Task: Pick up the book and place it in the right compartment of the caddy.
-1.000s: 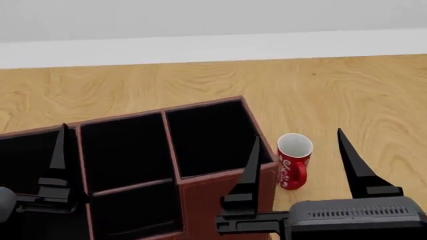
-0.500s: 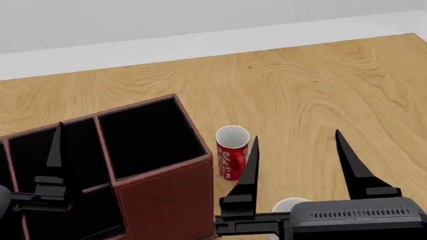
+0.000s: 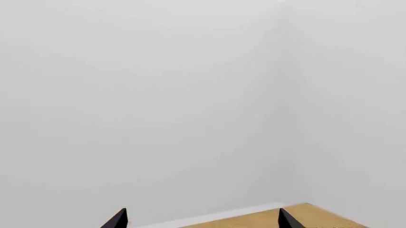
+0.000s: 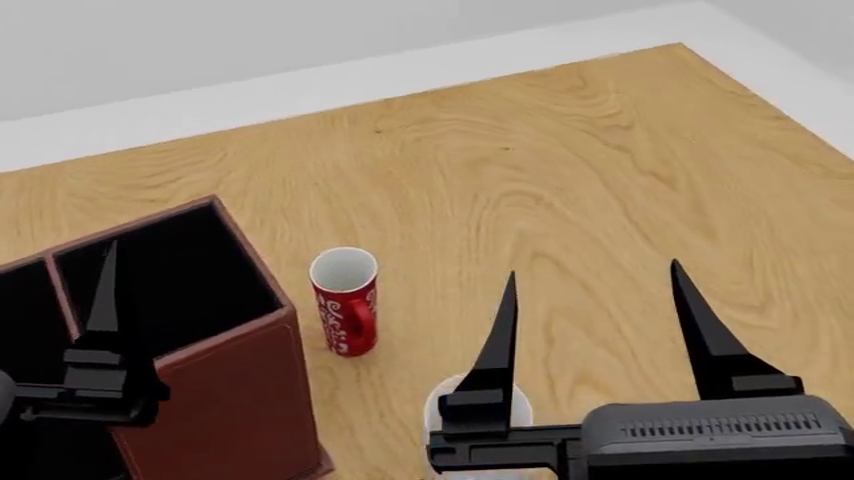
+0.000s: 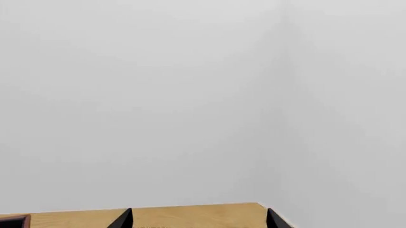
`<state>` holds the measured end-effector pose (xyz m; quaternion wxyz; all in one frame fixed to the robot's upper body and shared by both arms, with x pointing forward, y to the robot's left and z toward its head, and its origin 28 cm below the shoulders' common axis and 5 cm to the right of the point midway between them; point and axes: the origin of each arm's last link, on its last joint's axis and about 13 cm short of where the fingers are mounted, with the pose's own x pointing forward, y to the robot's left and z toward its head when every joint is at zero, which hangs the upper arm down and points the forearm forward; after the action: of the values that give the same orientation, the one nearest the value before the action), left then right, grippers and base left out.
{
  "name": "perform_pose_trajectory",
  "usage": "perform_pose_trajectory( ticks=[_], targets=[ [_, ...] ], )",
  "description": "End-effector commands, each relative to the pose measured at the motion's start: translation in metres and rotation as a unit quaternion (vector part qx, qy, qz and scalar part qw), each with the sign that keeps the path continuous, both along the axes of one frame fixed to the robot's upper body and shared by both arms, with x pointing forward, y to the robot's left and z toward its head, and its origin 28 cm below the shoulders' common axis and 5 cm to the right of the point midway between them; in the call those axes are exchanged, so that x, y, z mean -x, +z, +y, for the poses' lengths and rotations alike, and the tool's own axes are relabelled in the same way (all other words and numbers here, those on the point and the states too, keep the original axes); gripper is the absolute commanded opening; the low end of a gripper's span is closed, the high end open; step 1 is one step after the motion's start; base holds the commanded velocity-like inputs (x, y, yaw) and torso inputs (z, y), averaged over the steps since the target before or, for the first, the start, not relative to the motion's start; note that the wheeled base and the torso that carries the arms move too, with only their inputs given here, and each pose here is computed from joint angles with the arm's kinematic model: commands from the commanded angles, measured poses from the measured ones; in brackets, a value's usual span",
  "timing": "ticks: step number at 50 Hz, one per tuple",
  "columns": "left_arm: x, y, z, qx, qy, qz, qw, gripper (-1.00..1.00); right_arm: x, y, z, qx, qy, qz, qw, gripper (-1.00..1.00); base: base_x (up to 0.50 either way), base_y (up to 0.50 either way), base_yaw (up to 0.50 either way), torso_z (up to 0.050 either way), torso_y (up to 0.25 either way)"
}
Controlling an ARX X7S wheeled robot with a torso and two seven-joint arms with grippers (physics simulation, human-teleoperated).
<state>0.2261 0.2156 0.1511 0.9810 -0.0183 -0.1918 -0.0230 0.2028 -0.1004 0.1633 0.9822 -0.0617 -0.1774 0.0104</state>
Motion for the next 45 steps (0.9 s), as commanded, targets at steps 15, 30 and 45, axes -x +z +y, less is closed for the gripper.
perform_pose_trajectory(
  ticks=[15, 30, 45],
  targets=[
    [0.0015, 0.0023, 0.0008, 0.003, 0.000, -0.003, 1.000, 1.00, 0.0005, 0.0026, -0.0022, 0.021, -0.057, 0.008, 0.998, 1.00, 0.02, 0.04, -0.27, 0.000, 0.000],
    [0.0013, 0.0021, 0.0011, 0.004, 0.000, -0.003, 1.000, 1.00, 0.0014, 0.0023, -0.0012, 0.015, -0.042, 0.008, 0.999, 1.00, 0.22, 0.45, 0.00, 0.000, 0.000],
    [0.0014, 0.0016, 0.0004, 0.002, -0.001, -0.003, 1.000, 1.00, 0.0011, 0.0020, -0.0010, 0.009, -0.050, 0.015, 0.999, 1.00, 0.09, 0.18, -0.10, 0.000, 0.000]
  ],
)
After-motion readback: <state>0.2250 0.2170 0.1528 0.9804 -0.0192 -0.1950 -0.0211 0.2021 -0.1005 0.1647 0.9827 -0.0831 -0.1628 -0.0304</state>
